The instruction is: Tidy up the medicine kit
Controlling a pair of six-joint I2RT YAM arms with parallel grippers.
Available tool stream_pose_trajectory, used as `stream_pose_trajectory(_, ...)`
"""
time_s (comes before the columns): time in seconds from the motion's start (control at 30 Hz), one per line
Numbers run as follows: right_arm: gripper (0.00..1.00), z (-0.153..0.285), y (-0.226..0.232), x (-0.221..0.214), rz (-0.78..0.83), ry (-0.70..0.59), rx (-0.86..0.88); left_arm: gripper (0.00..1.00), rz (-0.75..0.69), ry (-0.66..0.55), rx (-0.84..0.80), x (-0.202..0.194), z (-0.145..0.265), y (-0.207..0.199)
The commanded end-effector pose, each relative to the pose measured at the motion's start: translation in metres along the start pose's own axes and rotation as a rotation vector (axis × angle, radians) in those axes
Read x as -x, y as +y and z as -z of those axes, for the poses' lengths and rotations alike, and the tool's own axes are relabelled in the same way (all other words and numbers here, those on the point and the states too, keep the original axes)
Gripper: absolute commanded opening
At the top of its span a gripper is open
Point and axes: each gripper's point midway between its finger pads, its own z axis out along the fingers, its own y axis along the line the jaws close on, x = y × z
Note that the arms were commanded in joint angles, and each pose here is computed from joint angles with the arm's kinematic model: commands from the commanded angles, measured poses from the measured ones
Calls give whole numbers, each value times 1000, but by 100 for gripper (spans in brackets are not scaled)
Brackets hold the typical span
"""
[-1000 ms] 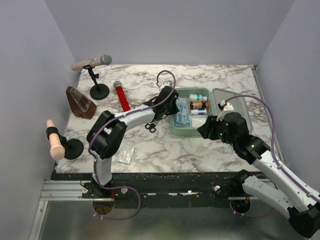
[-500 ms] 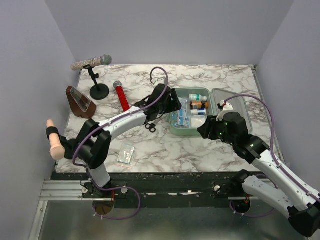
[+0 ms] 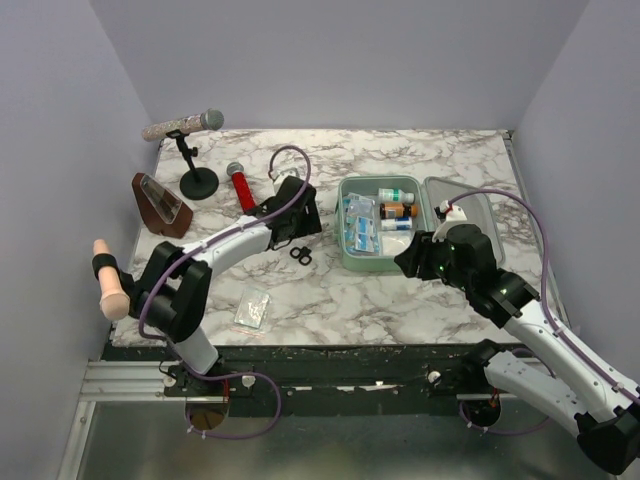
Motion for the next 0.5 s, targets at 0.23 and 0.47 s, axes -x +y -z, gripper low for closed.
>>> stream_pose_trajectory(0.23, 57, -4, -3, -9, 13, 23, -7, 80, -197, 165, 198, -60, -23, 42)
stream_pose_trajectory(0.47, 56, -4, -1, -12, 7, 28, 6, 77, -231, 186, 240, -69, -36, 51)
